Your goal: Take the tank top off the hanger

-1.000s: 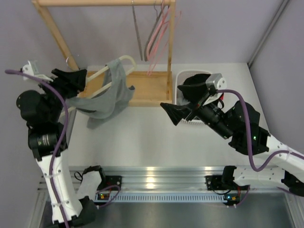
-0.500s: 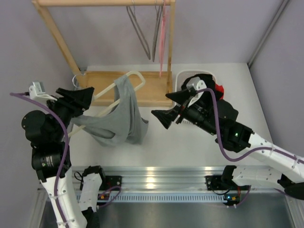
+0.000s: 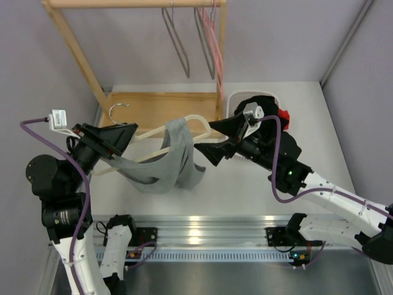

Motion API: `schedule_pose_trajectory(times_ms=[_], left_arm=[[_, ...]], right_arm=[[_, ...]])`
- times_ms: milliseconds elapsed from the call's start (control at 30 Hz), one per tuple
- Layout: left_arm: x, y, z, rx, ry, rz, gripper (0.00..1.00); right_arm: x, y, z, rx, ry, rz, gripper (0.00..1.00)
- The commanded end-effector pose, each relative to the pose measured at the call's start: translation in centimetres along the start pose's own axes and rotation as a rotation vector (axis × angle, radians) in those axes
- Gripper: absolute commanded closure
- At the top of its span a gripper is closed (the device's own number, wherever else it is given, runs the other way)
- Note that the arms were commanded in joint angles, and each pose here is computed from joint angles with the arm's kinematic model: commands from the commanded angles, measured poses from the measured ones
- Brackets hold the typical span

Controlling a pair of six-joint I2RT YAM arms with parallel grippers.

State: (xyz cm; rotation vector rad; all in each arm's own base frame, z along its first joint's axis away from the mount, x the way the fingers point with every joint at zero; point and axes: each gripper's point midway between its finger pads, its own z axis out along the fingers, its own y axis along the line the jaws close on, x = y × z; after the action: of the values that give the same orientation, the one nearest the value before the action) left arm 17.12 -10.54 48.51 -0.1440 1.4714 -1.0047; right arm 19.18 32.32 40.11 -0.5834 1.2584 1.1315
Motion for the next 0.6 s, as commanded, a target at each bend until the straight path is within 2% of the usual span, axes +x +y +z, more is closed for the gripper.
schedule_pose_trajectory(times_ms=[0,267,567], left_arm=[[-0.1,-1.9,0.5,0.108,0.04,-0.011,1.0],[0.4,-1.0,1.3,0.109,0.09,-0.023,1.0],[0.7,0.7,2.2,0.079,0.104,-0.029,1.0]], right_arm=[[-5.1,3.1,0.6,-0.174,-0.188,0.018,0.01],[-6.8,6.0,2.0,-0.348,-0.236,0.128,0.01],[-7.0,6.9,2.7,-0.396,-0.226,0.17,0.0]])
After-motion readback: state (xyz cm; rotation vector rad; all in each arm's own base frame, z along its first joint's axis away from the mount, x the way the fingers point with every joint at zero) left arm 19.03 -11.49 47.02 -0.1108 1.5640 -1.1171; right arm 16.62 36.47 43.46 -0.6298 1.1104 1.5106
